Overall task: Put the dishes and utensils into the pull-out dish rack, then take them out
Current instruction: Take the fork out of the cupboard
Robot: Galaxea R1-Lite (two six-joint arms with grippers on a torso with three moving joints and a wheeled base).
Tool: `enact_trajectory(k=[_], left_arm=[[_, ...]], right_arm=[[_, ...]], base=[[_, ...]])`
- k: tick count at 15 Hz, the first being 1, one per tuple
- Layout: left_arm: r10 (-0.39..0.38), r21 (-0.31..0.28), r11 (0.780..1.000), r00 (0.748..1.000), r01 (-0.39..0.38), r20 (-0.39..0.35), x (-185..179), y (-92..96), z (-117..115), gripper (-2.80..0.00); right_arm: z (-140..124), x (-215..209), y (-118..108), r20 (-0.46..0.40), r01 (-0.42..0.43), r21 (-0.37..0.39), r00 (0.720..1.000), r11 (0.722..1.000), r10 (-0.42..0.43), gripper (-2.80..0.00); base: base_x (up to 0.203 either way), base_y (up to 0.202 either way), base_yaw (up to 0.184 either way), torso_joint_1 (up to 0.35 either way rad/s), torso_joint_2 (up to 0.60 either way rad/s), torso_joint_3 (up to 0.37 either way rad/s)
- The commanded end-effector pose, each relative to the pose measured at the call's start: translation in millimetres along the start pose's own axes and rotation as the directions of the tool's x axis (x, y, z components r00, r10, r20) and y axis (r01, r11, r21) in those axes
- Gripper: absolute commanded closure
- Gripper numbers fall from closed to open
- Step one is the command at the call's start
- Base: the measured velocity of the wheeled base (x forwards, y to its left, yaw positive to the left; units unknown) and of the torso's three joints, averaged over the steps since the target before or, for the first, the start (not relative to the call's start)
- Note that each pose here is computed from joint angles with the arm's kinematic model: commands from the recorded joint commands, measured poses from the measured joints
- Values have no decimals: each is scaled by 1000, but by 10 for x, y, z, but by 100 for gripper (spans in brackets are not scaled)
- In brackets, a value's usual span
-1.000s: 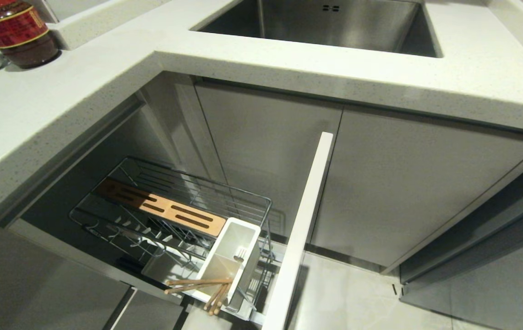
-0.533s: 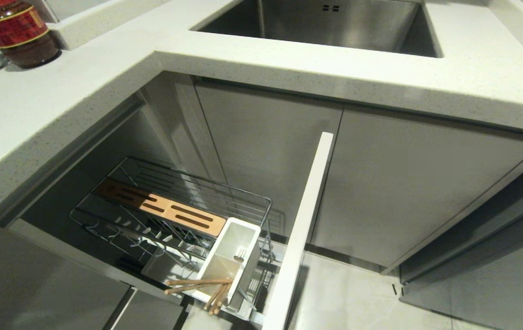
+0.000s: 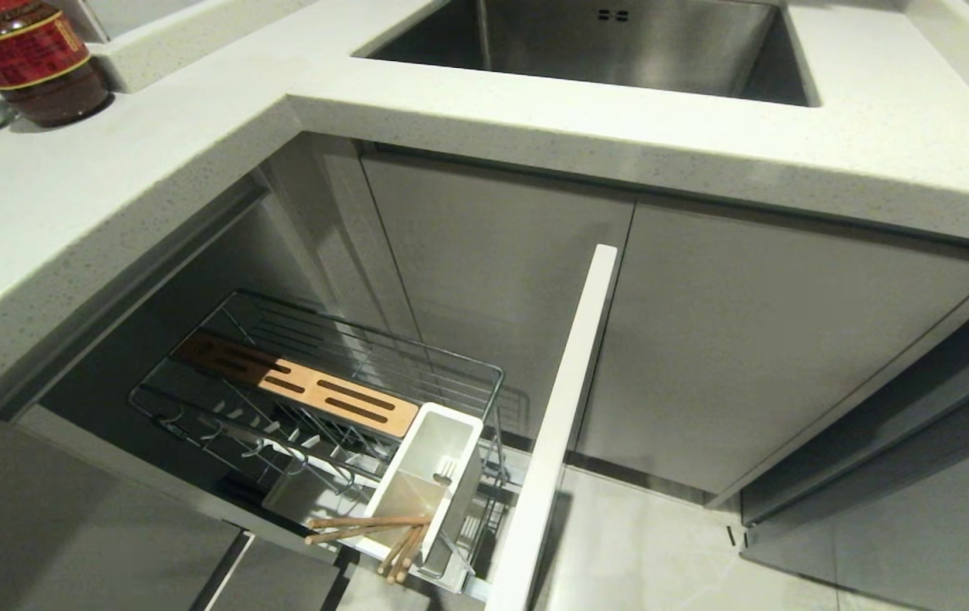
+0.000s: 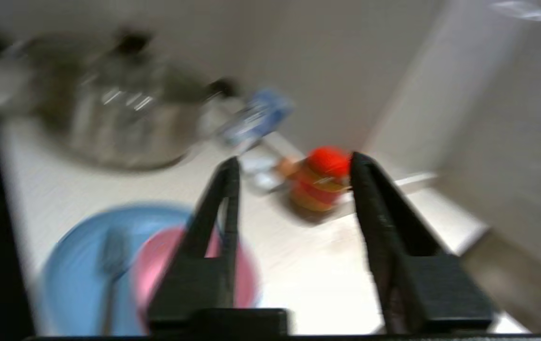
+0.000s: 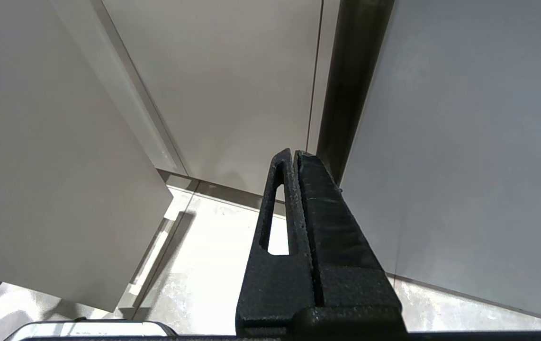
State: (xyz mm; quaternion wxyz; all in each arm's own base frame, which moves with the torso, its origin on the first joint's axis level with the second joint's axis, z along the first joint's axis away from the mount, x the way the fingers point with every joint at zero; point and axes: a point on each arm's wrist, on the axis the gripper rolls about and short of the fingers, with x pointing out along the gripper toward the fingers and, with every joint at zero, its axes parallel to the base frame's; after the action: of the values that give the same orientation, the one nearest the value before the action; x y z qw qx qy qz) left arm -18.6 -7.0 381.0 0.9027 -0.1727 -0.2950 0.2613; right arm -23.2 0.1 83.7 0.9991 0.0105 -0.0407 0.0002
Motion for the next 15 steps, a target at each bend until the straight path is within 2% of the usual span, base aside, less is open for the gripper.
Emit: enact_trajectory(k=[1,4,6,8,10,12,15], left_arm=[[-119,-22,993,993,119,20,85,-112,243,0],[-254,-51,966,967,255,15,345,-277,460,0],[-306,-119,947,950,298,-59,527,-327,398,0],[-363,-232,920,911,317,-196,668,-368,226,0],[-442,-315,885,829,342,-343,746,-449,45,0],[-477,-342,875,728,342,-492,831,-577,-248,0],[-549,-384,836,575,392,-606,755,-731,-537,0]], right_arm=[[-73,14,-2,-25,0,0,1000,1000,0,0],[-73,14,-2,-25,0,0,1000,1000,0,0],[-73,14,-2,-25,0,0,1000,1000,0,0],[-73,14,-2,-25,0,0,1000,1000,0,0],[-73,14,-2,-25,0,0,1000,1000,0,0],[-73,14,-2,-25,0,0,1000,1000,0,0],[-73,14,-2,-25,0,0,1000,1000,0,0]], base=[[0,0,0,0,0,0],[0,0,0,0,0,0],[0,0,0,0,0,0],[0,0,0,0,0,0],[0,0,0,0,0,0],[0,0,0,0,0,0],[0,0,0,0,0,0]])
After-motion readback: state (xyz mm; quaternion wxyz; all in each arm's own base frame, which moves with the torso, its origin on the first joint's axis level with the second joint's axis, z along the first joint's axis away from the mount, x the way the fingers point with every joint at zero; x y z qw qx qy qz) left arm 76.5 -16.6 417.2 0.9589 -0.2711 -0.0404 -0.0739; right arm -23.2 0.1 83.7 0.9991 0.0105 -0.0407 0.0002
